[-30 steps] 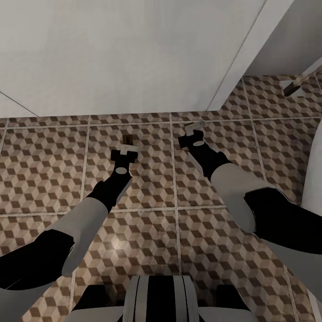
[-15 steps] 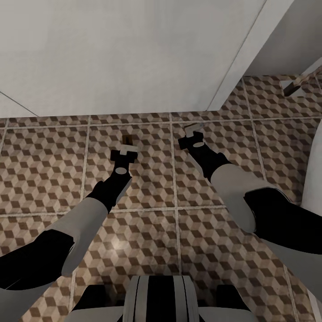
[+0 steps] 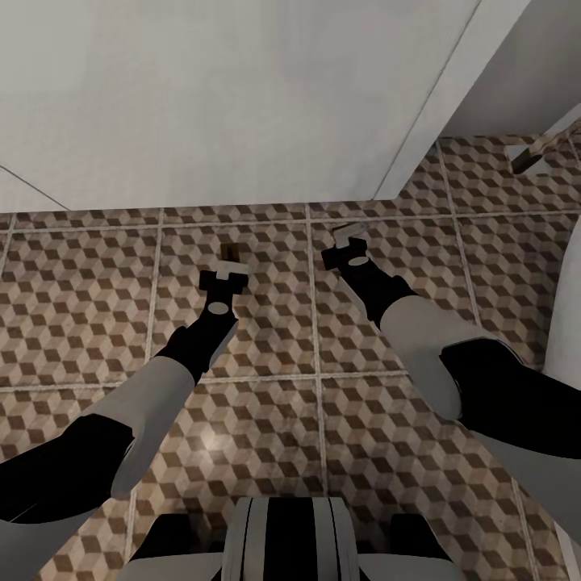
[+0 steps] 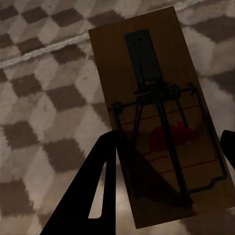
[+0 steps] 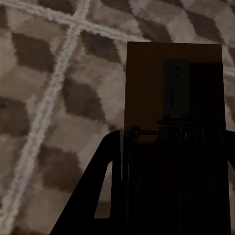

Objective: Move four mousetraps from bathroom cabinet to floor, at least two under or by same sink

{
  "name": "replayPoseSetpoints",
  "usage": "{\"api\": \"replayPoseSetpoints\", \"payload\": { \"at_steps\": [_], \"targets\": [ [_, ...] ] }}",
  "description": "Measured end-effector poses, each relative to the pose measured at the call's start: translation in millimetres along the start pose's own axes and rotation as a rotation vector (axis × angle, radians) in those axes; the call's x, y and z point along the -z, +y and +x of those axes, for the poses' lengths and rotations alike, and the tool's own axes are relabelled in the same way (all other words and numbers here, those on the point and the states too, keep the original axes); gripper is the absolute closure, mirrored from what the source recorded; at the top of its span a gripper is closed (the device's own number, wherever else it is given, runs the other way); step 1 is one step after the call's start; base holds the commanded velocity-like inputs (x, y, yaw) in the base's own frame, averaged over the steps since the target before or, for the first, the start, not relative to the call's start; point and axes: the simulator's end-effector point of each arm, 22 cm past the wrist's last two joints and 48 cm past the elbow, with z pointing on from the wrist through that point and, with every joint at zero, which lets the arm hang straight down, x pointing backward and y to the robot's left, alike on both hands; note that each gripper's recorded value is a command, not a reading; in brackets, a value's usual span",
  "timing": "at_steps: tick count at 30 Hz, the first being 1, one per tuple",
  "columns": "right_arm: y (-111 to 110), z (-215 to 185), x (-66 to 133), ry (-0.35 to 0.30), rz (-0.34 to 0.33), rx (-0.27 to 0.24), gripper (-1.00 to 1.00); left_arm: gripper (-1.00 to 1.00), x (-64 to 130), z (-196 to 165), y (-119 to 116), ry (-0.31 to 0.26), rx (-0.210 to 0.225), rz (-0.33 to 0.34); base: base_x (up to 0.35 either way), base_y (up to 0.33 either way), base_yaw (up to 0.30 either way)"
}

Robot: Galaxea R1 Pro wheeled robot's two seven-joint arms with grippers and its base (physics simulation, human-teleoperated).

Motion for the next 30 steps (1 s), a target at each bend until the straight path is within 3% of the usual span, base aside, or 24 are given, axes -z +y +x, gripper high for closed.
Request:
{"api": "replayPoseSetpoints", "payload": {
  "at_steps": [5,13,30],
  "targets": [
    [0.0,2.8,0.0,0.012,0.000,0.002,1.00,1.00,0.0,-0.3,-0.4,0.000,0.000,0.000,0.000,0.000,0.000],
    [-0.3,19.6,0.8,0.087,0.001,0.014,1.00,1.00,0.3,-0.6,-1.2,-0.001,0.001,0.002,0.000,0.000,0.000],
    [-0.4,24.9,1.3,0.111,0.001,0.017,1.00,1.00,0.3,-0.2,-1.4,0.000,0.000,0.002,0.000,0.000,0.000]
  ]
}}
